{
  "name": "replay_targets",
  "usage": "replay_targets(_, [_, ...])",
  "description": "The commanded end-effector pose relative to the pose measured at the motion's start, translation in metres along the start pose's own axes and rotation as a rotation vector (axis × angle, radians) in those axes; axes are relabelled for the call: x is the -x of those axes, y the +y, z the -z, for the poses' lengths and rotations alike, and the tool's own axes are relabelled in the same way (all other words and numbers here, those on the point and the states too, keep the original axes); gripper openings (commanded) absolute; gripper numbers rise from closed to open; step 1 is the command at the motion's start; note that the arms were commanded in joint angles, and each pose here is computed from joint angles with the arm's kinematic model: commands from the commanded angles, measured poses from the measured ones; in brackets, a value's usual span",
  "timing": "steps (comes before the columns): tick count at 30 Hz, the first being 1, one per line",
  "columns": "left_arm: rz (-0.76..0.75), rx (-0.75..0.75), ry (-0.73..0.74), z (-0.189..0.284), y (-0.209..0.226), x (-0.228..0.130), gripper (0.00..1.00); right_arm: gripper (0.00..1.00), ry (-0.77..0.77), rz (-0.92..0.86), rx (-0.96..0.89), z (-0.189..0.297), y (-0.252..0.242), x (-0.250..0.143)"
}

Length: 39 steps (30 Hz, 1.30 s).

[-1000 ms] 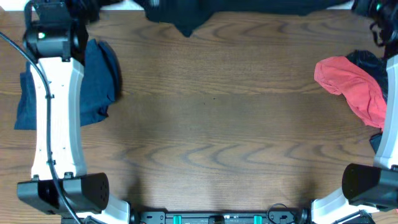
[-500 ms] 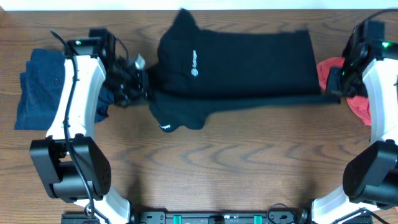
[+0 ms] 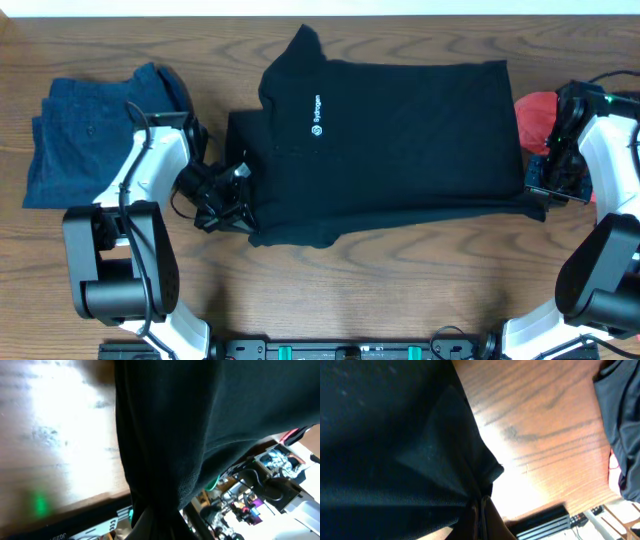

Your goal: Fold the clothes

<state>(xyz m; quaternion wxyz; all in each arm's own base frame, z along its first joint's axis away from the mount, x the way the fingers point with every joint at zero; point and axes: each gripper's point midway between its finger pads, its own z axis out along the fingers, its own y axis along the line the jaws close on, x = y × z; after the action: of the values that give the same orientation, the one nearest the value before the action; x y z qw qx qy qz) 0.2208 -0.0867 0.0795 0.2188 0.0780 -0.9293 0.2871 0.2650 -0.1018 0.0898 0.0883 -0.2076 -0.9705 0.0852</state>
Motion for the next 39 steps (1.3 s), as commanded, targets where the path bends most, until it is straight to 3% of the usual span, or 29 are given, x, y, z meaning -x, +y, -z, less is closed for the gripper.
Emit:
replay_targets(1, [-0.026, 0.004, -0.006, 0.000, 0.002, -0.006, 0.06, 0.01, 0.038, -0.040, -0.040, -0.007, -0.011, -0.008])
replay_targets(14, [-0.093, 0.079, -0.221, 0.016, 0.005, -0.014, 0.06, 0.01, 0.084, -0.066, -0.030, -0.021, -0.008, -0.025])
replay_targets(26, [-0.059, 0.019, -0.494, 0.041, -0.012, 0.046, 0.06, 0.01, -0.183, -0.060, 0.253, -0.012, 0.043, 0.045])
replay_targets(39, [-0.152, -0.014, -0.687, 0.068, -0.028, 0.089, 0.06, 0.02, -0.310, -0.063, 0.298, -0.003, 0.050, 0.075])
